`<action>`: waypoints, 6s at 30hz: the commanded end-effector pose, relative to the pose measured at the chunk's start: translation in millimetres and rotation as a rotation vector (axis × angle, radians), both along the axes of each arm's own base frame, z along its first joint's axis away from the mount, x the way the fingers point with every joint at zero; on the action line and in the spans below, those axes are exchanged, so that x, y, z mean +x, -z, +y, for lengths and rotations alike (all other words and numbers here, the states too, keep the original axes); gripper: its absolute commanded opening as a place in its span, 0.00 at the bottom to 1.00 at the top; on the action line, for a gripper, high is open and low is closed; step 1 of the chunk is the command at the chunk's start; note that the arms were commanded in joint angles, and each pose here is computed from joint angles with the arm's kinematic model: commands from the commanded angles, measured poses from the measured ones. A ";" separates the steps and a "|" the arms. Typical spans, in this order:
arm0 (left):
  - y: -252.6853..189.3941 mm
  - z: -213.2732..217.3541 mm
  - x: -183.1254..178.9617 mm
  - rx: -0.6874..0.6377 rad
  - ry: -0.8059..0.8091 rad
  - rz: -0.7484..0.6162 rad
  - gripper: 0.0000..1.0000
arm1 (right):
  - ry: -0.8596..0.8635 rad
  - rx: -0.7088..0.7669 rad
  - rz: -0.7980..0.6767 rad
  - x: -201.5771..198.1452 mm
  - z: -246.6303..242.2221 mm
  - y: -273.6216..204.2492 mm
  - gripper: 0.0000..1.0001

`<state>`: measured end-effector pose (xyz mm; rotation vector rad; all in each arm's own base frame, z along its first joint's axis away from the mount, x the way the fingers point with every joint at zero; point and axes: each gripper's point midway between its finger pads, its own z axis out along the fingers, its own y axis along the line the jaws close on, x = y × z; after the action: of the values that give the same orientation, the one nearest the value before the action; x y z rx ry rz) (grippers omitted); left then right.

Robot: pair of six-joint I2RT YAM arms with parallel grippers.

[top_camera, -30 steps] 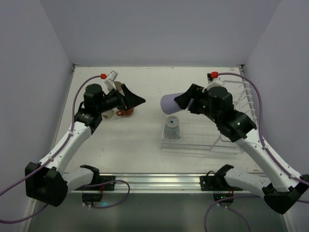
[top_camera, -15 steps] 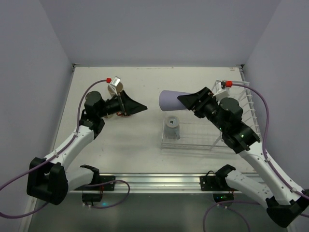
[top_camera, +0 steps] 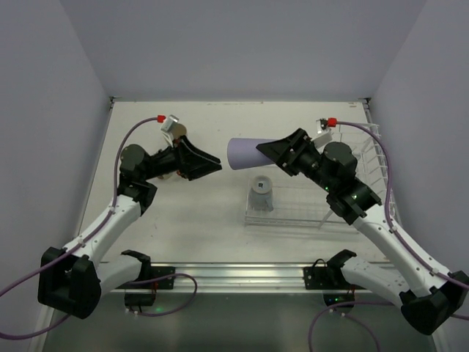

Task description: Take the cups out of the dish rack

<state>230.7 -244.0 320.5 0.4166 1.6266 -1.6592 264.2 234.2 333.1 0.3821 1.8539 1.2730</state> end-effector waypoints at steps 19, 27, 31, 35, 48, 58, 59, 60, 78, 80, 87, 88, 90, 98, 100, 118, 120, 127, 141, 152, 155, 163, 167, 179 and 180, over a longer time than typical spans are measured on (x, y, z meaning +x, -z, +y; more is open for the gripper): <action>-29.8 -20.3 -13.2 -0.039 0.080 -0.078 0.71 | -0.238 0.236 -0.037 -7.2 45.2 -8.6 0.00; -24.2 -24.2 -13.3 -0.033 0.087 -0.055 0.52 | -0.291 0.321 -0.040 -10.5 52.5 -4.5 0.00; -21.7 -24.1 -10.5 -0.025 0.072 -0.046 0.14 | -0.276 0.289 -0.071 -13.1 49.6 -6.4 0.00; -27.4 -19.9 12.5 0.035 -0.056 -0.105 0.00 | -0.185 0.192 -0.090 -10.7 36.1 -7.6 0.83; 2.3 98.8 147.7 0.847 -0.783 -0.052 0.00 | 0.215 -0.252 0.087 -13.0 -59.8 38.1 0.99; 38.2 155.8 228.6 1.242 -0.896 0.078 0.00 | 0.206 -0.350 0.074 -24.0 -72.7 47.4 0.99; 33.3 156.7 233.3 1.234 -0.907 0.073 0.00 | 0.206 -0.354 0.073 -24.5 -73.4 48.4 0.99; 38.2 158.6 237.7 1.244 -0.909 0.083 0.00 | 0.207 -0.363 0.075 -24.7 -74.6 51.0 0.99; 69.7 161.9 231.2 1.268 -0.885 0.118 0.00 | 0.176 -0.400 0.092 -21.0 -68.5 71.0 0.99; 74.3 160.2 227.5 1.262 -0.872 0.125 0.00 | 0.175 -0.399 0.093 -20.2 -67.5 72.3 0.99; 56.2 162.0 220.4 1.219 -0.907 0.083 0.00 | 0.169 -0.399 0.101 -19.4 -65.6 75.8 0.99; 56.7 161.3 219.4 1.220 -0.898 0.085 0.00 | 0.173 -0.399 0.103 -18.8 -66.0 76.2 0.99; 57.8 159.2 218.7 1.214 -0.887 0.087 0.00 | 0.165 -0.397 0.102 -19.7 -64.7 75.5 0.99; 66.5 149.9 215.0 1.206 -0.822 0.104 0.00 | 0.167 -0.401 0.105 -21.2 -66.6 76.1 0.99; 67.4 148.7 213.1 1.207 -0.809 0.112 0.00 | 0.168 -0.399 0.103 -21.8 -66.8 75.9 0.99; 98.6 141.4 196.1 1.232 -0.736 0.173 0.00 | 0.159 -0.391 0.109 -22.7 -64.9 77.1 0.99; 103.0 140.4 195.4 1.237 -0.731 0.178 0.00 | 0.161 -0.391 0.106 -22.5 -65.4 76.4 0.99; 113.5 139.8 203.6 1.255 -0.733 0.192 0.04 | 0.164 -0.403 0.111 -22.9 -67.1 77.2 0.99; 104.3 140.2 221.3 1.245 -0.783 0.176 0.43 | 0.163 -0.424 0.120 -20.7 -67.0 79.7 0.99; 57.0 137.5 212.2 1.134 -0.837 0.093 0.46 | 0.121 -0.554 0.178 -14.3 -61.9 104.9 0.99; 45.4 129.3 201.7 1.072 -0.819 0.062 0.47 | 0.112 -0.623 0.179 -14.6 -55.7 108.8 0.99; 1.3 88.3 155.5 0.740 -0.693 -0.067 0.62 | 0.069 -0.855 0.173 -14.0 -44.3 117.0 0.99; -7.3 68.9 135.8 0.604 -0.611 -0.114 0.68 | 0.022 -0.922 0.156 -18.6 -47.8 125.1 0.99; 13.7 48.6 122.2 0.524 -0.494 -0.069 0.69 | -0.174 -1.069 0.068 -32.3 -51.4 139.7 0.98; 13.7 48.5 121.7 0.523 -0.493 -0.070 0.69 | -0.176 -1.073 0.060 -31.2 -51.2 139.8 0.98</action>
<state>353.2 -184.8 290.9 0.2551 1.9864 -0.7749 237.4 183.1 191.3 -0.2160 2.3643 0.2295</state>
